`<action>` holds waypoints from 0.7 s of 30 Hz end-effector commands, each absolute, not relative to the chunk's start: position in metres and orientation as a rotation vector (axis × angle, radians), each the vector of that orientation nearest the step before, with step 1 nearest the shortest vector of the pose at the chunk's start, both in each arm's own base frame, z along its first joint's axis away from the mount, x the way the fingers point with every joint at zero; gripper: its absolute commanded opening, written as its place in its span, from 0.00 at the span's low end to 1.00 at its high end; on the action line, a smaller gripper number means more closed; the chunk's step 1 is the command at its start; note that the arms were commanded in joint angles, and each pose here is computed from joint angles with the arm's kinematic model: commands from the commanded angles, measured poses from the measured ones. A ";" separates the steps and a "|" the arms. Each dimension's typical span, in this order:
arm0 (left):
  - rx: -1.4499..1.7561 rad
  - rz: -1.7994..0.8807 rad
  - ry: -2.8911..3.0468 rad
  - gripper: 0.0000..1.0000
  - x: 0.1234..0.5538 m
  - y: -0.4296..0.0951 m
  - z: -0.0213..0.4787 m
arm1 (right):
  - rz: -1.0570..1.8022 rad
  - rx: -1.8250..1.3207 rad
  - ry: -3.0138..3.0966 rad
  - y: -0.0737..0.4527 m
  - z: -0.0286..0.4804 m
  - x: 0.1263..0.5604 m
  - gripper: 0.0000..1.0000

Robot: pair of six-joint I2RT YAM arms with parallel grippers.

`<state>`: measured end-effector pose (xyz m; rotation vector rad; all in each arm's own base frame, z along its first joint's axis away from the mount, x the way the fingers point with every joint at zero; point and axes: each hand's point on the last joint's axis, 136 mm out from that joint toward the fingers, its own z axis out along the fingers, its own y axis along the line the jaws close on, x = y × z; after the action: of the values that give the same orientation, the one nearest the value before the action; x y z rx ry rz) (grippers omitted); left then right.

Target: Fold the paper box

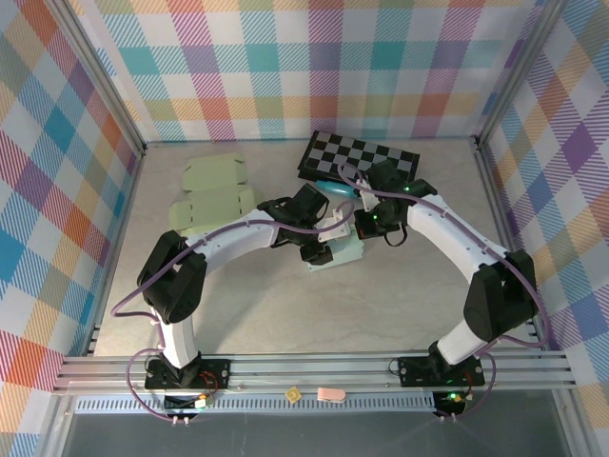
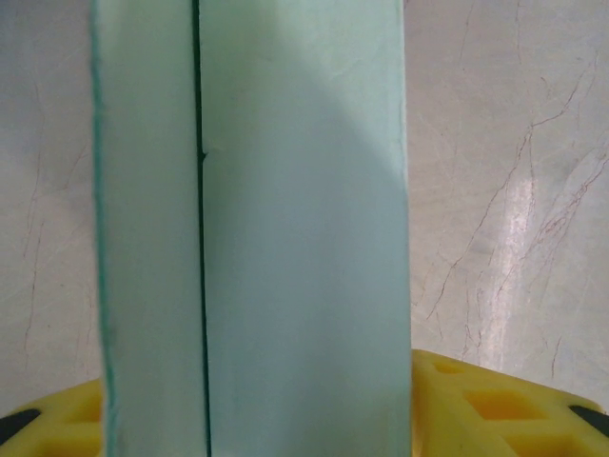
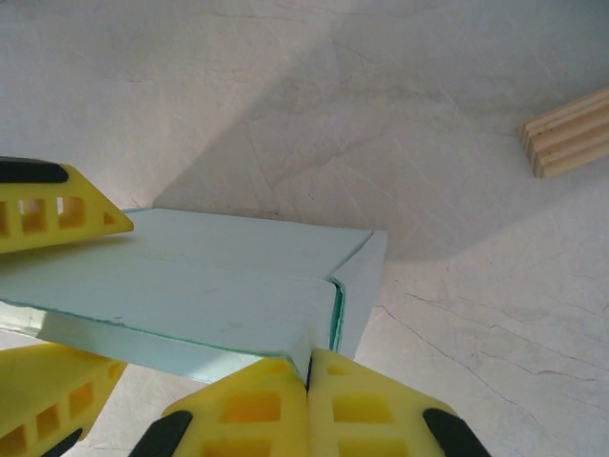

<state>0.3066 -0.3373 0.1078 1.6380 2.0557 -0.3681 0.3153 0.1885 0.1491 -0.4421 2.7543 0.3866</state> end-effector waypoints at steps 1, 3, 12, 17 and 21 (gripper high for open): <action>1.615 -0.379 2.091 0.54 0.312 -0.336 0.108 | 0.393 -0.402 2.791 0.190 0.148 0.311 0.00; 1.615 -0.380 2.093 0.54 0.312 -0.336 0.107 | 0.395 -0.400 2.790 0.190 0.145 0.309 0.00; 1.569 -0.379 2.098 0.54 0.317 -0.337 0.116 | 0.358 -0.413 2.757 0.184 0.129 0.301 0.00; 1.521 -0.387 2.106 0.54 0.318 -0.337 0.120 | 0.350 -0.395 2.720 0.184 0.128 0.299 0.00; 1.388 -0.390 2.120 0.56 0.327 -0.335 0.140 | 0.328 -0.394 2.707 0.182 0.128 0.299 0.00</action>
<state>0.3110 -0.3381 0.1110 1.5337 2.1278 -0.3883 0.3054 0.1846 0.1326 -0.4110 2.6902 0.3488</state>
